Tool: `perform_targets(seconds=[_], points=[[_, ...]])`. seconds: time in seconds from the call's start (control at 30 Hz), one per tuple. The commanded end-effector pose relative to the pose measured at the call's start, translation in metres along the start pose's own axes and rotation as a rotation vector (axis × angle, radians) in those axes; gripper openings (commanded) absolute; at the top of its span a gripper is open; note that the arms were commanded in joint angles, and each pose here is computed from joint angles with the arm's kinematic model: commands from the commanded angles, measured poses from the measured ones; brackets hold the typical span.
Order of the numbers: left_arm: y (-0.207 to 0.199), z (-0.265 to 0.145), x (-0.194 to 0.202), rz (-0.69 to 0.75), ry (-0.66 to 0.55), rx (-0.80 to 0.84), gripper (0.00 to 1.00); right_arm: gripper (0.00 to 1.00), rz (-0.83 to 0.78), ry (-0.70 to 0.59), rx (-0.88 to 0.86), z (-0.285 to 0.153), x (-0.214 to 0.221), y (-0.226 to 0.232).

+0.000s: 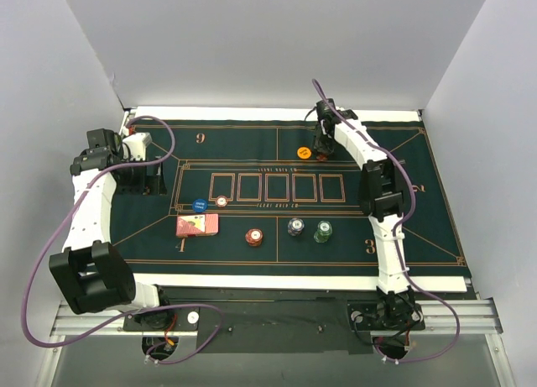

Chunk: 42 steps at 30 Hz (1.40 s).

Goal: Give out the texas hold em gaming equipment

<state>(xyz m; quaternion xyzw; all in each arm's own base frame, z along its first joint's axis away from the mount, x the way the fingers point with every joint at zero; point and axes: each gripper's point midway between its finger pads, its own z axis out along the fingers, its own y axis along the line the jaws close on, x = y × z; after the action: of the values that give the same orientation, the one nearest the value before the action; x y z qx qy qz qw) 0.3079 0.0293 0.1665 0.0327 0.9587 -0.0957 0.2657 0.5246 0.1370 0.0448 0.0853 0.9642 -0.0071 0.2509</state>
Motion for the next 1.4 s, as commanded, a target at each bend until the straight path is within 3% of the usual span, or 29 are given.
perform_targets(seconds=[0.0, 0.23, 0.33, 0.43, 0.53, 0.8, 1.03, 1.23, 1.37], points=[[0.002, -0.006, -0.018, 0.035, -0.054, 0.004, 0.96, 0.25, 0.024, -0.007, 0.005, -0.004, -0.008, 0.002], [0.002, -0.005, -0.018, 0.036, -0.053, 0.000, 0.96, 0.27, 0.034, 0.037, 0.000, 0.011, 0.006, 0.004], [0.003, -0.006, -0.017, 0.035, -0.053, -0.003, 0.96, 0.44, 0.036, 0.040, 0.003, 0.011, 0.008, 0.003], [0.002, -0.007, -0.017, 0.034, -0.055, 0.000, 0.96, 0.52, 0.040, 0.026, 0.001, 0.004, 0.004, 0.004], [0.001, -0.010, -0.017, 0.033, -0.061, 0.002, 0.96, 0.63, 0.032, -0.023, -0.018, -0.021, -0.009, 0.009], [-0.004, -0.019, -0.019, 0.032, -0.085, 0.003, 0.96, 0.67, -0.054, -0.142, -0.095, -0.121, 0.003, 0.036], [-0.007, -0.028, -0.016, 0.040, -0.096, -0.003, 0.96, 0.75, -0.290, -0.086, -0.225, -0.188, 0.116, 0.099], [-0.009, -0.027, -0.010, 0.034, -0.087, -0.001, 0.96, 0.80, -0.482, -0.030, -0.325, -0.206, 0.213, 0.143], [-0.008, -0.028, -0.010, 0.031, -0.087, -0.004, 0.96, 0.81, -0.603, 0.001, -0.326, -0.209, 0.251, 0.158]])
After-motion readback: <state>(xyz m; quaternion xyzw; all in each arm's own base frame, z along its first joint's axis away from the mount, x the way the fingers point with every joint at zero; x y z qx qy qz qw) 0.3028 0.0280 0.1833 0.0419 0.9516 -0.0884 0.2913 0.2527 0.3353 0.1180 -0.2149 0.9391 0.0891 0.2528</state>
